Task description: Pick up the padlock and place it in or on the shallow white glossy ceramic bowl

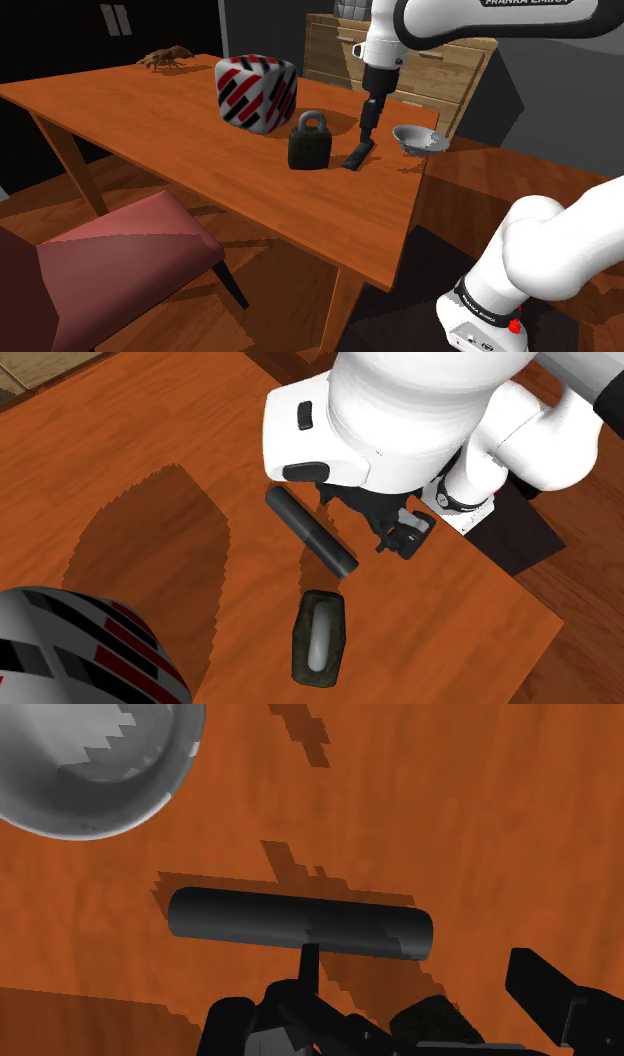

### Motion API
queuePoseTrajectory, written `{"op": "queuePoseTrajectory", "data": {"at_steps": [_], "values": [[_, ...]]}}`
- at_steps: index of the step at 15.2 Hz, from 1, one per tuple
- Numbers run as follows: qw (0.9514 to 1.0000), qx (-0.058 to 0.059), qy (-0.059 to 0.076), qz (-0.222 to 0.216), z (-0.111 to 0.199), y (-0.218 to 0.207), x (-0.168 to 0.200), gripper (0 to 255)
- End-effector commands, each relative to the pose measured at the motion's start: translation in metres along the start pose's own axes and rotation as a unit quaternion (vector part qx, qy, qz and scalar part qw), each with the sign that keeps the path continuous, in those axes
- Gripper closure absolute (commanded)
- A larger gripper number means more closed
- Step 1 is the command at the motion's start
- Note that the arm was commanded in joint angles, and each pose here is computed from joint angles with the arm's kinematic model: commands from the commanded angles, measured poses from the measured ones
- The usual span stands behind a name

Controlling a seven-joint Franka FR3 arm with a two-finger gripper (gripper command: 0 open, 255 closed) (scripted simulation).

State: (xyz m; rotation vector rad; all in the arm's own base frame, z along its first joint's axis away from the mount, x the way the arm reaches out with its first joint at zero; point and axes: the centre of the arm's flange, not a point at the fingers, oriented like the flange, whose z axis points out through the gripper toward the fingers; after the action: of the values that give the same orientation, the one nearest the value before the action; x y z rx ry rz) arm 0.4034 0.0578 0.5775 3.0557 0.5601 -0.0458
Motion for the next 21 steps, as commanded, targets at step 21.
{"op": "queuePoseTrajectory", "data": {"at_steps": [21], "values": [[0.9828, 0.028, 0.044, -0.177, 0.013, -0.030, 0.086, 0]]}}
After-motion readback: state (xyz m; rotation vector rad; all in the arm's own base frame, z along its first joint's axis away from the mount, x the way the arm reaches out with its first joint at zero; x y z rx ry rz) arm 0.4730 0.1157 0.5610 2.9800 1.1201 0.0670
